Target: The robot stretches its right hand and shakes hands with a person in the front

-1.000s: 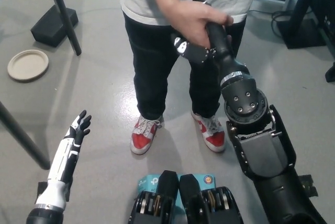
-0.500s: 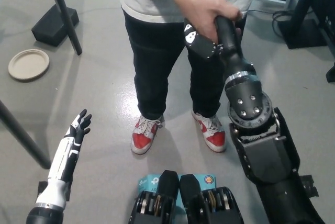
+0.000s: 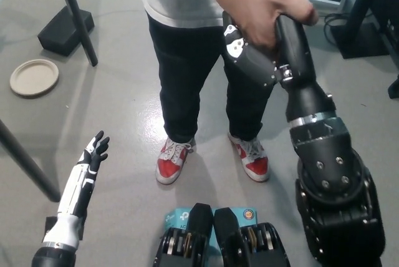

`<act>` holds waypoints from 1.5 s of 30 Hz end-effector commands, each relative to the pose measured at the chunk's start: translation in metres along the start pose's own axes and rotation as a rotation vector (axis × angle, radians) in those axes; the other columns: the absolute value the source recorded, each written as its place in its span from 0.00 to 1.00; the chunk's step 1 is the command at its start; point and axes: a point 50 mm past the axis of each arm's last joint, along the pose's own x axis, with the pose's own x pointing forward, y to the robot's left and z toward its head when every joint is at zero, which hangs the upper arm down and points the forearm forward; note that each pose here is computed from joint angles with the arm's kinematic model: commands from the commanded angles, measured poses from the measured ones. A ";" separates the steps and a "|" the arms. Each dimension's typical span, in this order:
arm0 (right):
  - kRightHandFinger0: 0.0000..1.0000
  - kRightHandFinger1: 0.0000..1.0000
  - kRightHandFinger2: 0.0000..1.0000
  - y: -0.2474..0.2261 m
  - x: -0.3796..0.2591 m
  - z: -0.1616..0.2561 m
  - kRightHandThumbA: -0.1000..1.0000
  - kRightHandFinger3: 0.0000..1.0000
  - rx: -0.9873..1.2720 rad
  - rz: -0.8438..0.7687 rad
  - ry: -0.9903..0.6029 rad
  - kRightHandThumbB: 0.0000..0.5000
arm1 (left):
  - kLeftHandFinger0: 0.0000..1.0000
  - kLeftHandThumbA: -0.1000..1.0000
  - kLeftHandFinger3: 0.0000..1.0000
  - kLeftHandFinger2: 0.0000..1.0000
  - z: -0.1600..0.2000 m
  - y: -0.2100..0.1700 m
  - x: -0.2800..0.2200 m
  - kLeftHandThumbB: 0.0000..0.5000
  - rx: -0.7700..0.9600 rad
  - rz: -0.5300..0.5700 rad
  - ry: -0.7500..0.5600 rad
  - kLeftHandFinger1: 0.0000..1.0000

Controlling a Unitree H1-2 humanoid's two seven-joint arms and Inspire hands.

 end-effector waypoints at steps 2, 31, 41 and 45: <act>0.94 1.00 1.00 -0.012 0.014 0.074 0.35 1.00 0.018 0.065 -0.205 0.49 | 1.00 1.00 1.00 1.00 0.021 0.011 0.017 0.23 0.043 0.012 -0.087 1.00; 1.00 1.00 1.00 0.016 0.115 -0.093 0.57 1.00 -0.226 0.210 0.276 0.61 | 1.00 1.00 1.00 1.00 0.033 0.012 0.030 0.26 0.049 -0.007 -0.108 1.00; 1.00 1.00 1.00 -0.035 0.041 0.100 0.60 1.00 -0.124 0.061 -0.296 0.67 | 1.00 1.00 1.00 1.00 0.034 0.015 0.034 0.24 0.058 -0.002 -0.124 1.00; 1.00 1.00 1.00 -0.051 -0.004 0.153 0.54 1.00 -0.129 0.015 -0.554 0.59 | 1.00 1.00 1.00 1.00 0.033 0.014 0.032 0.23 0.055 -0.007 -0.110 1.00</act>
